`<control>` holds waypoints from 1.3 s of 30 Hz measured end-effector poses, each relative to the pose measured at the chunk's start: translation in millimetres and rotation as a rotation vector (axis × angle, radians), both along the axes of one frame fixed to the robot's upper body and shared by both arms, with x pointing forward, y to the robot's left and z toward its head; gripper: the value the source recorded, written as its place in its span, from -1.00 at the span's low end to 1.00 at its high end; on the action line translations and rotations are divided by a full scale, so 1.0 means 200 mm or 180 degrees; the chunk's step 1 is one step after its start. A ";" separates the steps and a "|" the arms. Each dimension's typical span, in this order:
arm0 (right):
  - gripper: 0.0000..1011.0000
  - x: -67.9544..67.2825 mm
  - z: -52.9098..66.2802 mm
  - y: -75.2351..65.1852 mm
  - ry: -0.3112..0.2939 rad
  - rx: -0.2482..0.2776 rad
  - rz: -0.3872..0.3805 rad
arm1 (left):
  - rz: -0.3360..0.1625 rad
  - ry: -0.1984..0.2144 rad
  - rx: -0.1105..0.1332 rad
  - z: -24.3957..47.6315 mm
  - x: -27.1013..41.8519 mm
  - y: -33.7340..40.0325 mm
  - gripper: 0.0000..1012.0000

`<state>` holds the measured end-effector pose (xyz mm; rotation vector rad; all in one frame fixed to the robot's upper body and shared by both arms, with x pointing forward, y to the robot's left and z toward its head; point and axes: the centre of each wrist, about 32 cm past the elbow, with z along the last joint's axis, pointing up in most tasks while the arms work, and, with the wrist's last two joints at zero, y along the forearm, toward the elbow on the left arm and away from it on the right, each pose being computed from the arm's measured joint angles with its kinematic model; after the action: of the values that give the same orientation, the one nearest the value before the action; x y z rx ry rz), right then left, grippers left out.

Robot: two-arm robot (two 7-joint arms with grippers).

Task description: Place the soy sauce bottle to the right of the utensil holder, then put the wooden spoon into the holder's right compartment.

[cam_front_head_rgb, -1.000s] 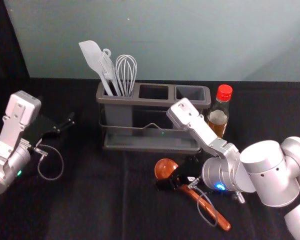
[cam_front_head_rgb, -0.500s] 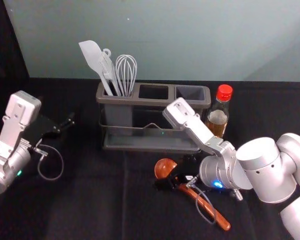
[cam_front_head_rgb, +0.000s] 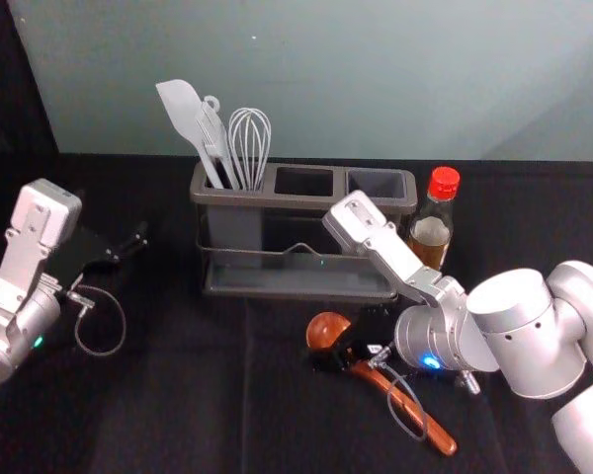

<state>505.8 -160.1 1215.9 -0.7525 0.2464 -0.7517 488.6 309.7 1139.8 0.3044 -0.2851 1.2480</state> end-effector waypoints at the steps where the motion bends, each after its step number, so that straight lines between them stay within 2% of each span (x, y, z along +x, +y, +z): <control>1: 0.66 0.00 0.00 0.00 -0.0001 0.0000 -0.0002 | 0.0000 0.0000 0.0000 0.000 0.000 0.000 0.99; 8: 0.65 -0.02 0.06 -0.03 -0.0093 0.0054 0.0011 | 0.0000 0.0000 0.0000 0.000 0.000 0.000 0.99; 14: 0.65 -0.07 0.13 -0.08 -0.0219 0.0155 0.0032 | 0.0000 0.0000 0.0000 0.000 0.000 0.000 0.99; 18: 0.66 -0.11 0.17 -0.13 -0.0336 0.0331 0.0064 | 0.0000 0.0000 0.0000 0.000 0.000 0.000 0.99; 19: 0.66 -0.11 0.17 -0.13 -0.0336 0.0331 0.0064 | 0.0000 0.0000 0.0000 0.000 0.000 0.000 0.99; 24: 0.66 -0.17 0.20 -0.21 -0.0574 0.0673 0.0133 | 0.0000 0.0000 0.0000 0.000 0.000 0.000 0.99; 25: 0.66 -0.19 0.20 -0.24 -0.0665 0.0793 0.0160 | 0.0000 0.0000 0.0000 0.000 0.000 0.000 0.99; 27: 0.65 -0.21 0.20 -0.26 -0.0764 0.0899 0.0179 | 0.0000 0.0000 0.0000 0.000 0.000 0.000 0.99; 28: 0.66 -0.23 0.20 -0.28 -0.0876 0.1010 0.0211 | 0.0000 0.0000 0.0000 0.000 0.000 0.000 0.99; 29: 0.66 -0.23 0.20 -0.28 -0.0876 0.1010 0.0211 | 0.0000 0.0000 0.0000 0.000 0.000 0.000 0.99; 30: 0.65 -0.26 0.19 -0.31 -0.1093 0.1170 0.0245 | 0.0000 0.0000 0.0000 0.000 0.000 0.000 0.99; 33: 0.65 -0.29 0.17 -0.34 -0.1358 0.1320 0.0285 | 0.0000 0.0000 0.0000 0.000 0.000 0.000 0.99; 34: 0.66 -0.31 0.15 -0.36 -0.1537 0.1437 0.0303 | 0.0000 0.0000 0.0000 0.000 0.000 0.000 0.99; 35: 0.66 -0.31 0.15 -0.36 -0.1537 0.1437 0.0303 | 0.0000 0.0000 0.0000 0.000 0.000 0.000 0.99; 36: 0.65 -0.32 0.14 -0.37 -0.1702 0.1553 0.0318 | 0.0000 0.0000 0.0000 0.000 0.000 0.000 0.99; 39: 0.66 -0.35 0.10 -0.39 -0.2008 0.1789 0.0351 | 0.0000 0.0000 0.0000 0.000 0.000 0.000 0.99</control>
<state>436.6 -238.4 1235.7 0.0209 -0.1566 -0.7316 488.6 309.7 1139.8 0.3045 -0.2851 1.2480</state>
